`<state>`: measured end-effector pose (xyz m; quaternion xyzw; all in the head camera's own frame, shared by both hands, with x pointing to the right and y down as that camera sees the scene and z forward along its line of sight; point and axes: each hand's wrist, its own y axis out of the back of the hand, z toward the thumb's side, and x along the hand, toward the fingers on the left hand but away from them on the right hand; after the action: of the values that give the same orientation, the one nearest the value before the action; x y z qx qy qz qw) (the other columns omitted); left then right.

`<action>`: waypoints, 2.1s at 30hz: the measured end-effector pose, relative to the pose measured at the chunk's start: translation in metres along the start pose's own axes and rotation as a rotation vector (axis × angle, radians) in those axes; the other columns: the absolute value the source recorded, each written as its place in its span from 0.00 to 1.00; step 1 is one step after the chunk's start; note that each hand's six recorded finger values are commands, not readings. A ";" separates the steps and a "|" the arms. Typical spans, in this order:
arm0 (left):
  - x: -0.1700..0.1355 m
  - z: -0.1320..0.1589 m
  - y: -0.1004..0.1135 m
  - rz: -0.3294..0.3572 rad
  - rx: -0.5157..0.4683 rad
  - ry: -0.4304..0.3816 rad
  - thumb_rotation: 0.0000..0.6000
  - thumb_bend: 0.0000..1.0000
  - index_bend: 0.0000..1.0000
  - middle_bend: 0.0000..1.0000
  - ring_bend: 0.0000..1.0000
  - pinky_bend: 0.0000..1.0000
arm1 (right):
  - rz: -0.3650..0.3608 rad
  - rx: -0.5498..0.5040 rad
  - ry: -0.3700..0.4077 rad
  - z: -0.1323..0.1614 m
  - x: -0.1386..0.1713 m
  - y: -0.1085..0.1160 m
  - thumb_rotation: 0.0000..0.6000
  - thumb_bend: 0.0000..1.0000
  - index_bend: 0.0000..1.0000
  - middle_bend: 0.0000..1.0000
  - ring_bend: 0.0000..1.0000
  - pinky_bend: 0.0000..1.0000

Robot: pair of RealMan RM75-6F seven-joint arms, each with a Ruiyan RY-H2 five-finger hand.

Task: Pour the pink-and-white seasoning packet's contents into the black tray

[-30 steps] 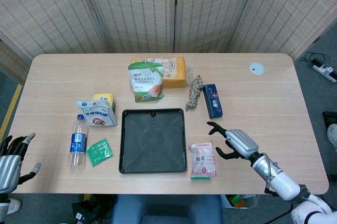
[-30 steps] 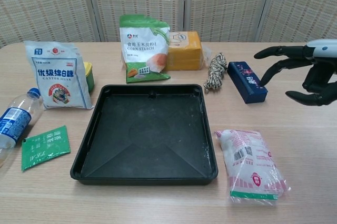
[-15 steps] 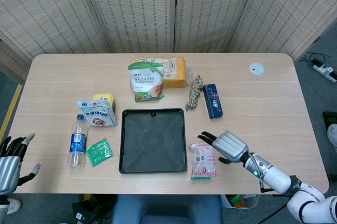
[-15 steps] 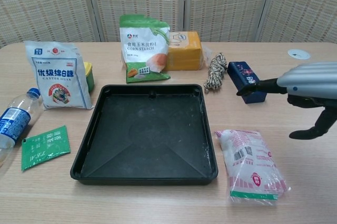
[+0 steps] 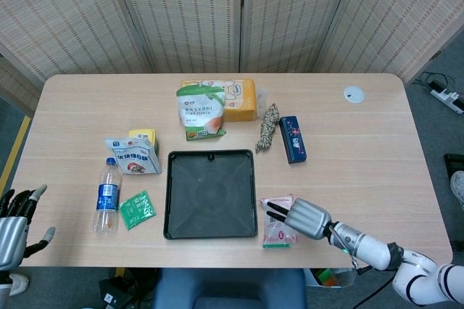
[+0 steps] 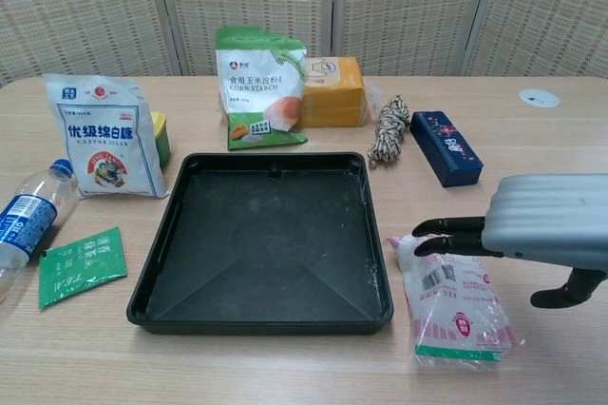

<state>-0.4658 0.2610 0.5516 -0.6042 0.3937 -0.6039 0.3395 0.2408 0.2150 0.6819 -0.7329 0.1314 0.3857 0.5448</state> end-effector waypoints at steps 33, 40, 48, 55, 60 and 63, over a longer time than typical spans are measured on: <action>0.000 0.000 -0.004 -0.017 -0.003 -0.001 1.00 0.36 0.10 0.18 0.14 0.01 | -0.024 0.052 -0.025 -0.003 -0.006 -0.023 1.00 0.28 0.16 0.17 0.88 0.95; -0.001 -0.003 -0.003 -0.016 -0.002 0.009 1.00 0.36 0.10 0.18 0.14 0.01 | -0.017 0.067 -0.026 -0.002 -0.013 -0.027 1.00 0.28 0.15 0.13 0.88 0.95; 0.000 0.000 -0.005 -0.022 -0.004 -0.001 1.00 0.36 0.10 0.18 0.14 0.01 | -0.016 0.088 -0.036 -0.002 -0.017 -0.034 1.00 0.28 0.11 0.11 0.88 0.95; -0.001 -0.002 -0.004 -0.022 -0.001 0.004 1.00 0.36 0.10 0.18 0.14 0.01 | -0.035 0.081 -0.061 -0.004 -0.023 -0.039 1.00 0.28 0.12 0.15 0.87 0.95; -0.001 -0.002 -0.005 -0.025 0.001 0.007 1.00 0.36 0.10 0.18 0.14 0.01 | -0.052 0.066 -0.085 -0.009 -0.028 -0.042 1.00 0.28 0.19 0.19 0.88 0.95; -0.001 -0.002 -0.005 -0.025 0.002 0.007 1.00 0.36 0.10 0.18 0.14 0.01 | -0.060 0.058 -0.096 -0.011 -0.030 -0.043 1.00 0.28 0.21 0.20 0.88 0.95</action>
<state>-0.4675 0.2640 0.5558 -0.6065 0.3869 -0.6105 0.3313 0.2516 0.2143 0.7346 -0.7009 0.0941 0.4001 0.5829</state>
